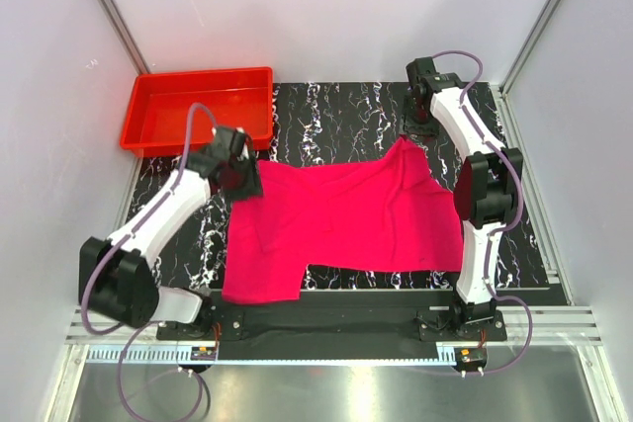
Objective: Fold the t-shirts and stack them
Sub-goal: Flatten the tshirt out
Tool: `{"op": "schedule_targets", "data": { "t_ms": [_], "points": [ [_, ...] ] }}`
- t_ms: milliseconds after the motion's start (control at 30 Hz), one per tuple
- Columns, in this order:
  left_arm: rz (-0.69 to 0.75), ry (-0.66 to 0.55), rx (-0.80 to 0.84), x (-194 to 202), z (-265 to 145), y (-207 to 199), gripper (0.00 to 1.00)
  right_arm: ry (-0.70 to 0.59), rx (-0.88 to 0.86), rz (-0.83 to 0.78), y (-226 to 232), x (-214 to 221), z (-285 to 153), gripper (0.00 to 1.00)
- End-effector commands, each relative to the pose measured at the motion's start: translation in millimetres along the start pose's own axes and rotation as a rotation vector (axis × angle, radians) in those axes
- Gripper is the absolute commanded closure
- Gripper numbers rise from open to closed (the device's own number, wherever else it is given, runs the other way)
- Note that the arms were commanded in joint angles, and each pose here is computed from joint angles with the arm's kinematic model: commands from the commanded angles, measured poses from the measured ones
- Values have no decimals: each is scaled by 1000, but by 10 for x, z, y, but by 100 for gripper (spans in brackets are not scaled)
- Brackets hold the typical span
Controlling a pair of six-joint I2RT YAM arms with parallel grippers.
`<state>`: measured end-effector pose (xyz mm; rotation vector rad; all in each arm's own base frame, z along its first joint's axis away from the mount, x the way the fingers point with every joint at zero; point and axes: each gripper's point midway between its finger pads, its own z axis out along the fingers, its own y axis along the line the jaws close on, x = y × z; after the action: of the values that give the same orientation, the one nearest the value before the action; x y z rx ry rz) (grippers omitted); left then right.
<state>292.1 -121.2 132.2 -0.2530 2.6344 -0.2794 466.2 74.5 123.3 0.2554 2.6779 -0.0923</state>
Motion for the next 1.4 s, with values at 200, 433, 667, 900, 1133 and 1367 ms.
{"op": "schedule_targets", "data": {
  "t_ms": [200,433,667,900,1133,1367],
  "points": [
    [-120,100,135,839,-5,-122,58,80,104,34,-354,363,-373,0],
    [-293,160,68,1108,196,-44,62,100,-81,111,-215,730,-673,0],
    [-395,187,-33,1276,362,102,63,85,-120,130,-234,883,-797,14],
    [-443,212,-99,1370,454,191,63,82,-128,122,-250,933,-836,15],
    [-471,207,-105,1398,528,192,61,87,-128,118,-255,971,-801,13],
    [-473,200,-91,1354,606,144,75,81,-106,114,-305,987,-800,14]
  ]
}}
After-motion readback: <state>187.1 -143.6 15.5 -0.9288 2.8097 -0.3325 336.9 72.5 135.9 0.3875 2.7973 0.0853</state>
